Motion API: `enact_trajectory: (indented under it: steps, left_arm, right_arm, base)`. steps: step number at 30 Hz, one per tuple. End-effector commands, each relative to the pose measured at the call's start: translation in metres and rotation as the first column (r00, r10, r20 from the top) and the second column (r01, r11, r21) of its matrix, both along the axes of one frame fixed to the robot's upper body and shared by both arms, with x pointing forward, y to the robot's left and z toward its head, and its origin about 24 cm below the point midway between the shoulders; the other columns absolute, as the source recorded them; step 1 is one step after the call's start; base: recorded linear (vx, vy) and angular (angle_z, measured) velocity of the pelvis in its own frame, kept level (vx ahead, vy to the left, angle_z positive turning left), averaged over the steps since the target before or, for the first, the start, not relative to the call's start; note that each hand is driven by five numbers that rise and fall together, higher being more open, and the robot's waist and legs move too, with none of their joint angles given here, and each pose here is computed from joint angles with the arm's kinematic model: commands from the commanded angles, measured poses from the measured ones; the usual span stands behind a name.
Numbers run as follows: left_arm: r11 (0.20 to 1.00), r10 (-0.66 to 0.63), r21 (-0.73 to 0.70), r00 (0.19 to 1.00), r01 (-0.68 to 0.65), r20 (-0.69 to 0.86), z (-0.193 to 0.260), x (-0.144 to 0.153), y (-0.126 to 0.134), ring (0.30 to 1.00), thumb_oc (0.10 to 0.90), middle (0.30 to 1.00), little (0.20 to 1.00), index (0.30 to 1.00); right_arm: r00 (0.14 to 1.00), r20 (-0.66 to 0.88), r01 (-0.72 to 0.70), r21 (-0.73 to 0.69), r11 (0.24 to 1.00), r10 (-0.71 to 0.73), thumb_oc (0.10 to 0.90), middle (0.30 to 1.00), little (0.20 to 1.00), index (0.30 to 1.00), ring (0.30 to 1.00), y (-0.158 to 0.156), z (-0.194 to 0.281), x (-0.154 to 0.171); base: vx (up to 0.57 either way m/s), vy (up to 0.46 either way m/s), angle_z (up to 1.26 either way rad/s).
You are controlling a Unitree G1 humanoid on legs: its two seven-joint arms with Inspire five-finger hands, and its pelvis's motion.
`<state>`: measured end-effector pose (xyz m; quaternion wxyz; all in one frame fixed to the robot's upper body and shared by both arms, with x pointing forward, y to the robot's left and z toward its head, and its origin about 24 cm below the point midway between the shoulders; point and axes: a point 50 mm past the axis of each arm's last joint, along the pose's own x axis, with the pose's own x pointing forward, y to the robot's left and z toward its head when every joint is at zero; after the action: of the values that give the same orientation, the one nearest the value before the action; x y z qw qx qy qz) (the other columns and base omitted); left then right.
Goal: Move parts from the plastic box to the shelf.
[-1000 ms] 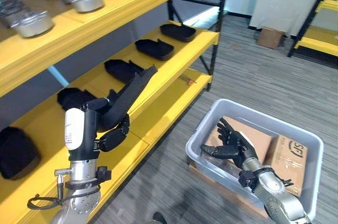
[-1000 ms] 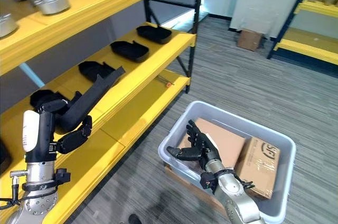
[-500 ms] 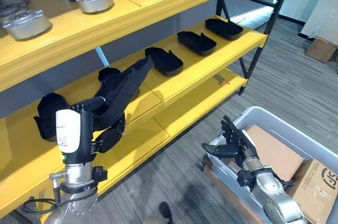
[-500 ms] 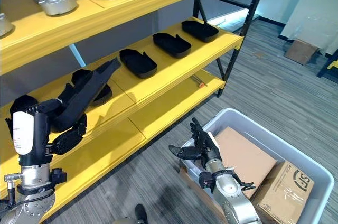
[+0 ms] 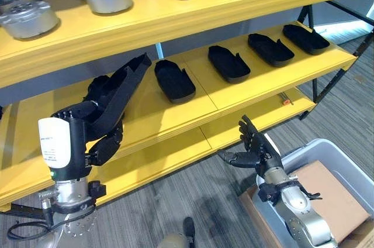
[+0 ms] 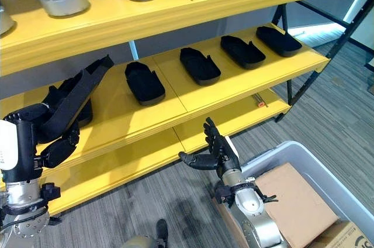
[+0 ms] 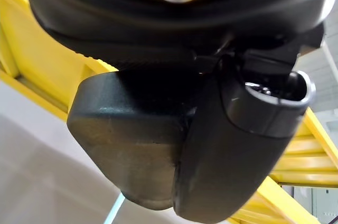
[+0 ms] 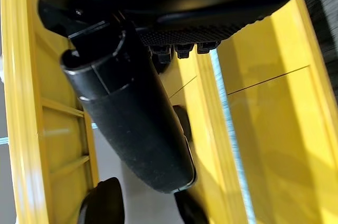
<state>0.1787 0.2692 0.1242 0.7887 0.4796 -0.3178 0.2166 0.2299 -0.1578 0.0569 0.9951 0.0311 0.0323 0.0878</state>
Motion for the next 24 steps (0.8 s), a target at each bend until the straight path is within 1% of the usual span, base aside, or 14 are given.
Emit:
enact_trajectory:
  steps: [1, 4, 6, 7, 11, 13, 15, 18, 21, 24]
  left_arm:
    - [0.996, -0.086, 0.057, 0.944, 0.071, 0.317, 0.062, 0.005, -0.001, 0.3, 0.4, 0.3, 0.3, 0.3]
    - [0.99, -0.137, 0.085, 0.941, 0.116, 0.311, 0.066, 0.01, -0.006, 0.3, 0.4, 0.3, 0.3, 0.3]
    - [0.989, -0.142, 0.086, 0.94, 0.121, 0.311, 0.066, 0.009, -0.007, 0.3, 0.4, 0.3, 0.3, 0.3]
    - [0.989, -0.145, 0.071, 0.938, 0.129, 0.316, 0.065, 0.004, -0.008, 0.3, 0.4, 0.3, 0.3, 0.3]
    - [0.986, -0.167, 0.069, 0.937, 0.153, 0.306, 0.054, -0.002, -0.017, 0.3, 0.4, 0.3, 0.3, 0.3]
    - [0.986, -0.168, 0.044, 0.94, 0.162, 0.296, 0.042, -0.008, -0.024, 0.3, 0.4, 0.3, 0.3, 0.3]
    - [0.985, -0.174, 0.051, 0.94, 0.166, 0.292, 0.038, -0.01, -0.026, 0.3, 0.4, 0.3, 0.3, 0.3]
    - [0.985, -0.17, 0.046, 0.947, 0.164, 0.274, 0.036, -0.006, -0.027, 0.3, 0.4, 0.3, 0.3, 0.3]
    - [0.989, -0.146, 0.052, 0.953, 0.137, 0.264, 0.035, -0.003, -0.027, 0.3, 0.4, 0.3, 0.3, 0.3]
    - [0.993, -0.117, 0.052, 0.959, 0.107, 0.258, 0.037, 0.0, -0.025, 0.3, 0.4, 0.3, 0.3, 0.3]
  right_arm:
    - [0.964, 0.266, -0.011, 0.046, 0.999, -0.002, 0.9, 1.0, 1.0, 1.0, 1.0, 0.003, 0.049, 0.017]
    - [0.962, 0.273, 0.014, 0.047, 0.999, -0.027, 0.9, 1.0, 1.0, 1.0, 1.0, -0.009, 0.047, 0.011]
    - [0.96, 0.278, 0.022, 0.037, 0.999, -0.031, 0.9, 1.0, 1.0, 1.0, 1.0, -0.015, 0.048, 0.009]
    - [0.96, 0.278, 0.029, 0.035, 0.999, -0.038, 0.9, 1.0, 1.0, 1.0, 1.0, -0.026, 0.048, 0.006]
    - [0.962, 0.268, 0.045, 0.024, 0.999, -0.05, 0.9, 1.0, 1.0, 1.0, 1.0, -0.039, 0.045, 0.003]
    - [0.962, 0.267, 0.051, 0.018, 0.999, -0.054, 0.9, 1.0, 1.0, 1.0, 1.0, -0.046, 0.041, -0.002]
    - [0.958, 0.282, 0.053, 0.023, 0.998, -0.058, 0.9, 1.0, 1.0, 1.0, 1.0, -0.047, 0.041, -0.006]
    - [0.948, 0.311, 0.061, 0.014, 0.998, -0.063, 0.9, 1.0, 1.0, 1.0, 1.0, -0.044, 0.043, -0.002]
    - [0.942, 0.33, 0.053, 0.035, 0.998, -0.061, 0.9, 1.0, 1.0, 1.0, 1.0, -0.04, 0.047, 0.001]
    - [0.933, 0.358, 0.034, 0.007, 0.999, -0.034, 0.9, 1.0, 1.0, 1.0, 1.0, -0.036, 0.053, 0.001]
  base:
    - [0.05, 0.108, -0.07]
    - [0.07, 0.038, 0.41]
    - [0.07, 0.013, 0.57]
    - [0.03, -0.013, 0.41]
    - [0.1, -0.042, 0.3]
    - [0.17, -0.022, 0.45]
    - [0.14, -0.061, 0.41]
    - [0.16, -0.122, 0.22]
    - [0.15, -0.079, 0.09]
    - [0.12, -0.062, 0.17]
